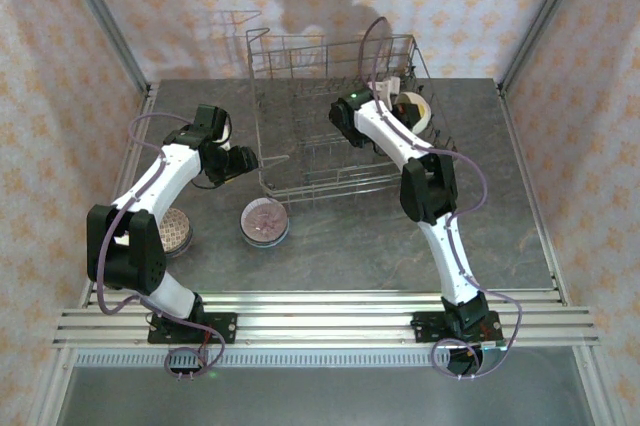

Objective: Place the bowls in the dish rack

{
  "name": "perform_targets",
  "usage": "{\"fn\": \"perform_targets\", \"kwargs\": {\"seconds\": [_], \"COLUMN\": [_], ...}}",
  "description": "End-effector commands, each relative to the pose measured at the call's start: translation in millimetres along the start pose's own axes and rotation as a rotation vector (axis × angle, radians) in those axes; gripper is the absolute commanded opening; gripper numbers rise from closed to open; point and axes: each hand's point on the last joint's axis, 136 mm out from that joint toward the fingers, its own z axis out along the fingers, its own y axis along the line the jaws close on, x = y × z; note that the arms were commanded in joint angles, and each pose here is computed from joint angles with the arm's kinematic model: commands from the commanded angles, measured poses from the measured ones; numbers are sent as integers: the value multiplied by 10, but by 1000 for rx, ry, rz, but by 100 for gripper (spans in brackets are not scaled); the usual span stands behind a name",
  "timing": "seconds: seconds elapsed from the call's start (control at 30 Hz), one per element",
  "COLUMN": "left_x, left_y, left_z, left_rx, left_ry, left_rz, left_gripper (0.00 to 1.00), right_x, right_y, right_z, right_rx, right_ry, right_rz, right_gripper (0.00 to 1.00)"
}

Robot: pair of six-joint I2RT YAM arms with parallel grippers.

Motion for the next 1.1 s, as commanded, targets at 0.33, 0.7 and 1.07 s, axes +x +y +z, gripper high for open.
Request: {"fn": "perform_targets", "kwargs": {"seconds": [0.33,0.7,1.07], "left_x": [15,16,46], "left_y": [-181,-176,-181], "left_z": [-55,-72,-42], "left_rx": [68,70,81], "left_ry": [-29,-39,-32], "left_rz": [5,1,1], "left_gripper": [64,64,64], "right_x": [-241,-89,107], "right_y": [-665,-315,-98], "right_z": [175,243,278], "right_rx": [98,106,89], "right_ry": [-42,-36,2], "right_rz": [-68,-150,-193], "right_gripper": [0,1,2]}}
